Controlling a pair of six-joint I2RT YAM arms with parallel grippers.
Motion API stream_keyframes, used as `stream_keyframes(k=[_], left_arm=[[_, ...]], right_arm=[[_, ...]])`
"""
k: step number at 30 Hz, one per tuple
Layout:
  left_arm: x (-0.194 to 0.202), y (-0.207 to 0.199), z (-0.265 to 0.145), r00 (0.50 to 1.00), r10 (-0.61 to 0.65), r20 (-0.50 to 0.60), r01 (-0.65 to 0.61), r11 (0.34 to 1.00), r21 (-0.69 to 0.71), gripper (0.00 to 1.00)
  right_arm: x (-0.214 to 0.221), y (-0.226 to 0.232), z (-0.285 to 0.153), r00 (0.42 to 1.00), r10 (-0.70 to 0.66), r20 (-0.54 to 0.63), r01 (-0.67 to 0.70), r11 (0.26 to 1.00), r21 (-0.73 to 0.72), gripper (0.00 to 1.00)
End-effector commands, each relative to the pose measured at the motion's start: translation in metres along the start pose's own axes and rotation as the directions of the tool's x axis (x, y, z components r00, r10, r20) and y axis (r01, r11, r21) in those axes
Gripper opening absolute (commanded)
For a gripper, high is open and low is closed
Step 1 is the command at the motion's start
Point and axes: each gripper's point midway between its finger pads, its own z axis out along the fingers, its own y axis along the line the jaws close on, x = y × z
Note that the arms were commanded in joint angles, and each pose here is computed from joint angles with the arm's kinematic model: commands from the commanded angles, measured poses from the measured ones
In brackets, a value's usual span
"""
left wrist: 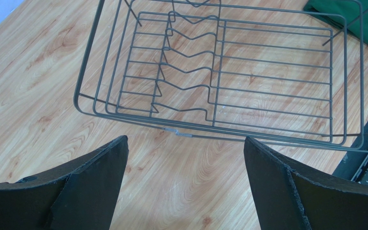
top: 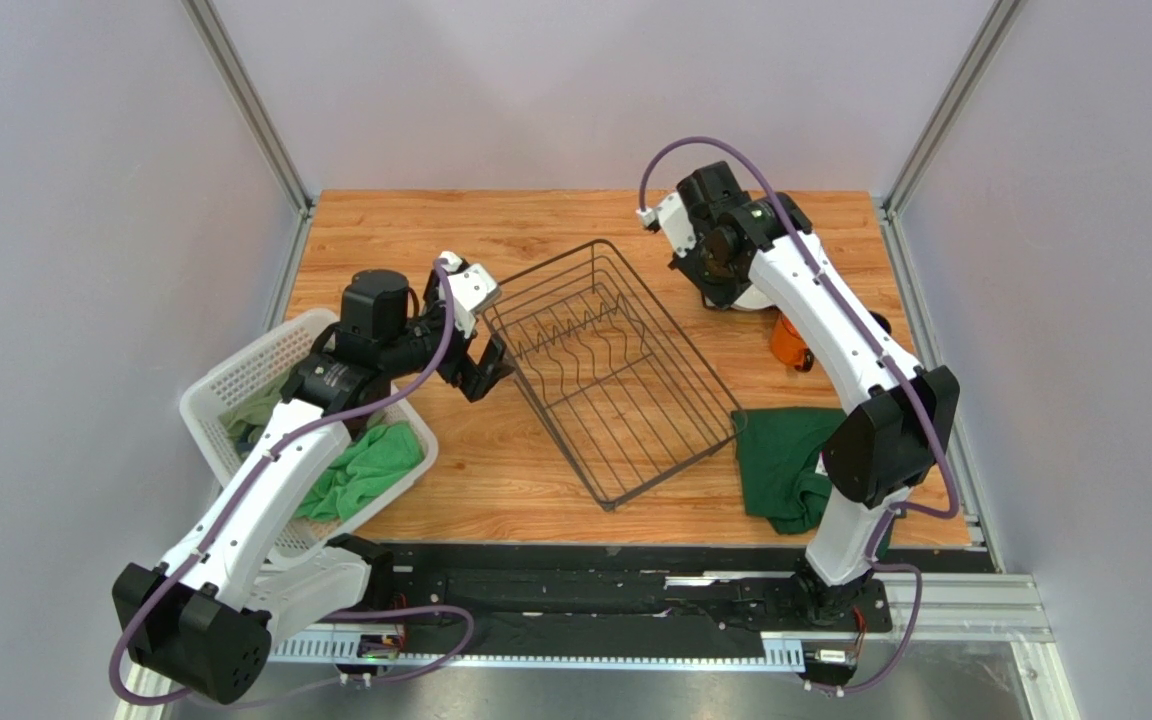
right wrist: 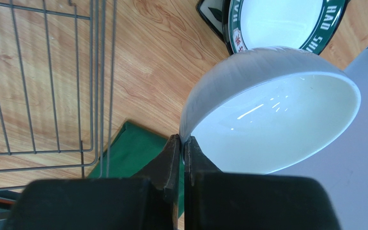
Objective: Unload the mixed dishes from the dish rack
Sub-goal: Place the bowl at the center of the board.
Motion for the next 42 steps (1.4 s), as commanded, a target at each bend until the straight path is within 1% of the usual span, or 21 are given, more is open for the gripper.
stream_keyframes(k=[1,8,15,26,42], left_arm=[[-0.009,0.0,-0.001,1.0,-0.005,0.03,0.004,1.0,0.011,0.98],[-0.008,0.0,0.002,1.0,-0.011,0.023,0.011,1.0,0.02,0.98],[-0.006,0.0,0.002,1.0,-0.01,0.017,0.01,1.0,0.022,0.98],[-0.003,0.0,0.005,1.0,-0.013,0.009,0.012,1.0,0.026,0.98],[-0.001,0.001,0.006,1.0,-0.013,0.004,0.013,1.0,0.026,0.98]], right_arm=[[-0.003,-0.021,0.005,0.999,0.019,0.035,-0.019,1.0,-0.014,0.0],[0.008,-0.024,0.036,0.999,0.043,0.0,-0.043,0.997,-0.063,0.0],[0.009,-0.016,0.06,0.999,0.031,-0.03,-0.034,0.994,-0.106,0.0],[0.025,0.001,0.1,0.993,-0.004,-0.116,-0.017,0.985,-0.172,0.0],[0.048,0.021,0.119,0.982,-0.041,-0.182,-0.005,0.969,-0.248,0.0]])
